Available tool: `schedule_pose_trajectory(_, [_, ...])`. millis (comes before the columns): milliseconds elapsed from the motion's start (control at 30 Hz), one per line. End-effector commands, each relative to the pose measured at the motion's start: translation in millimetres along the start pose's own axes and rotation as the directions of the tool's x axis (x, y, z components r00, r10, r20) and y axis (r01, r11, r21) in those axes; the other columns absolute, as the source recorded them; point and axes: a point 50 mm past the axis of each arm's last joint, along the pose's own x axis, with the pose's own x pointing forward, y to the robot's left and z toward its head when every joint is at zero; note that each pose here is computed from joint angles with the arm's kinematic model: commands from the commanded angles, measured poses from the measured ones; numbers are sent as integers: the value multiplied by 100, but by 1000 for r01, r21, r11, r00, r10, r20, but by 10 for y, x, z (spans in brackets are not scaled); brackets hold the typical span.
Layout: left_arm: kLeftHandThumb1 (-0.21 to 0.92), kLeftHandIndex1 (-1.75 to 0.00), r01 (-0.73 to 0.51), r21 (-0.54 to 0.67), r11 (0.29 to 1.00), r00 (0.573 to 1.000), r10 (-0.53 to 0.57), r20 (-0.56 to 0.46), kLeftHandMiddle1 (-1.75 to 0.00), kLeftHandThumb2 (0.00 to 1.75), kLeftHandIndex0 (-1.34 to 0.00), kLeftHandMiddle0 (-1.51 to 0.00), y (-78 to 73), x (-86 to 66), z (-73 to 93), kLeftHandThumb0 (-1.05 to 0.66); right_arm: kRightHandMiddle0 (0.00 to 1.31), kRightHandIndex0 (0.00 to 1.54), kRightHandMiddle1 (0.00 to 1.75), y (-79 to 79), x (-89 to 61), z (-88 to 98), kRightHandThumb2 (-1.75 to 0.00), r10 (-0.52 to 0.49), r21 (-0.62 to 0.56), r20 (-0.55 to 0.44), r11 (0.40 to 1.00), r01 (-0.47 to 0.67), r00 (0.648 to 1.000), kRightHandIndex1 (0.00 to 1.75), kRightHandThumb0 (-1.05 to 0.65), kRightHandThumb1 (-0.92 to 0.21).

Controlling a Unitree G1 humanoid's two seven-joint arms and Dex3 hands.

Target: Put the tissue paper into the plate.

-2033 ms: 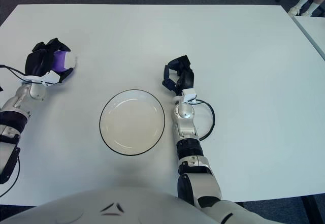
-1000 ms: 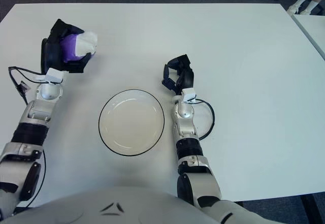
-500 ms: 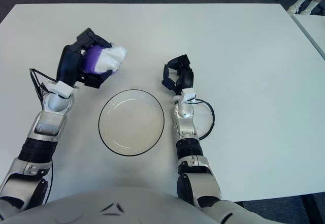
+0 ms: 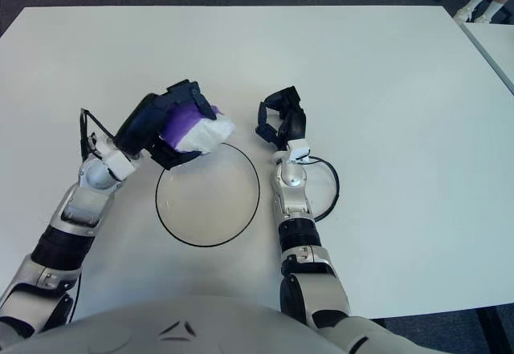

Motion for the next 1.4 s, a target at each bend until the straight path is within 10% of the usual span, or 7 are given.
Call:
schedule_pose_trajectory(0, [14,-175,76,-24,997,997,-76,3,-175,159,-118,-137,4,-24,49,-11,40,59,175,-211,-475,-532,-99,-78,-10,-286,997,78,955,139,-40,-58])
schedule_pose_trajectory(933, [18,-175,364,91,927,930,-368,24,-175,152,-105,-121,-159,-58,181,-9,39,64,175,-152,-469,-451,-96,-117,-48,-274,993,108,955,138,-40,-61])
schedule_pose_trajectory(1133, [36,-175,371,86,925,926,-375,40,-175,126,-61,-108,-232,-131,217,-42,39,63,175,-149,-472,-427,-96,-104,-36,-275,995,98,956,135,-39,-61])
schedule_pose_trajectory(1300, [67,-158,410,125,903,908,-417,30,-175,94,-16,-48,-237,-181,225,-69,39,64,175,-154,-469,-418,-96,-104,-32,-298,995,99,949,134,-40,-61])
schedule_pose_trajectory(1367, [79,-114,425,150,892,900,-434,31,-121,85,-8,-25,-232,-196,234,-79,38,64,175,-164,-468,-462,-94,-111,-32,-317,994,106,942,135,-39,-62])
